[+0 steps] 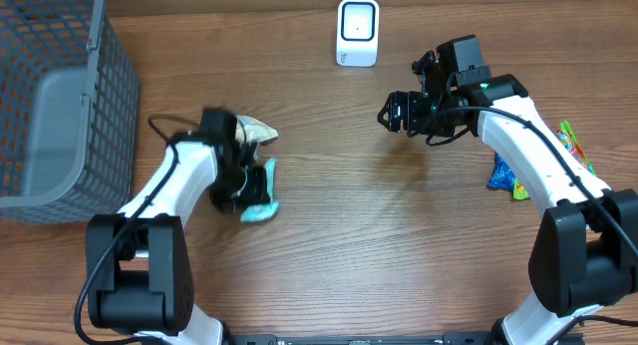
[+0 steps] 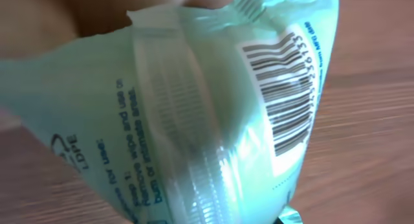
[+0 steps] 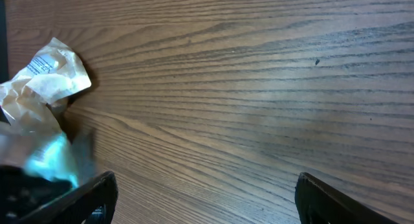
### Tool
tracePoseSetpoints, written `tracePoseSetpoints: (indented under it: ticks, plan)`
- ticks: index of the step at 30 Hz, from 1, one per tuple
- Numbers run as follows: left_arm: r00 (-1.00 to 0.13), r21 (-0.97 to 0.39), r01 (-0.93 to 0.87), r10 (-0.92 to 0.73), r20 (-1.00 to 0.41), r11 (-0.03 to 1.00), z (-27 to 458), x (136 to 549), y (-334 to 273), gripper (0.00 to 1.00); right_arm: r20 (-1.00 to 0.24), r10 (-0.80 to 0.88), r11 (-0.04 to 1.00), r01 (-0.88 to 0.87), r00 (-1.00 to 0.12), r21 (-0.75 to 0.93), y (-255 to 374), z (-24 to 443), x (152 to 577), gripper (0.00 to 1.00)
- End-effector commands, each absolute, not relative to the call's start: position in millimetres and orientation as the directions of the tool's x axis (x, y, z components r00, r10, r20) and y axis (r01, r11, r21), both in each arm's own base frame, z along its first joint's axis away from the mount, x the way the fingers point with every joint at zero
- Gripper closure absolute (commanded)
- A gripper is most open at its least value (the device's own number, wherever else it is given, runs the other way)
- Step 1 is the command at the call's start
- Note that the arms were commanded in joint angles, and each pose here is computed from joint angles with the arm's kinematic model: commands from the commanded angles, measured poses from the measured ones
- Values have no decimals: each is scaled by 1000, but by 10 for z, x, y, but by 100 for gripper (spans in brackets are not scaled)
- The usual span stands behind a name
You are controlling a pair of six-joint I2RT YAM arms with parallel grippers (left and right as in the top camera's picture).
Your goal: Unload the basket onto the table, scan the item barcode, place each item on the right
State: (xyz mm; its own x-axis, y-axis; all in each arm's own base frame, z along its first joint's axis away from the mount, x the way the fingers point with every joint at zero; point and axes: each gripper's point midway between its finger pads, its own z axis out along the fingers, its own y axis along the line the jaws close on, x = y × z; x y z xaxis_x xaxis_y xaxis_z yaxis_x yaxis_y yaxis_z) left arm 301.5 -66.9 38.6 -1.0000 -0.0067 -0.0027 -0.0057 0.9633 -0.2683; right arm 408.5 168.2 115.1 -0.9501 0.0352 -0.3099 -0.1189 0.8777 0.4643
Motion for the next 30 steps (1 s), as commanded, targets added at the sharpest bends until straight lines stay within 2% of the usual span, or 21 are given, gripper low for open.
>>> tracePoseSetpoints:
  ticks: [1, 7, 14, 22, 30]
  plan:
    - [-985, -311, 98, 47, -167, 945, 987, 3491, -934, 96, -360, 42, 871, -142, -932, 471, 1670, 1351, 4149, 12]
    - [-918, -305, 263, 140, -371, 915, 1993, 3842, -1395, 96, -350, 88, 875, -96, -933, 475, 1465, 1345, 4206, 12]
    - [-847, -322, 383, 191, -496, 866, 2628, 3865, -1772, 96, -327, 134, 860, -55, -935, 508, 1286, 1358, 4229, 12]
    - [-795, -372, 545, 322, -514, 751, 2631, 3647, -2338, 96, -319, 142, 857, -45, -937, 513, 1254, 1355, 4222, 12]
    - [-805, -379, 552, 358, -472, 743, 2359, 3704, -2510, 96, -302, 134, 860, -41, -944, 509, 1249, 1332, 4177, 12]
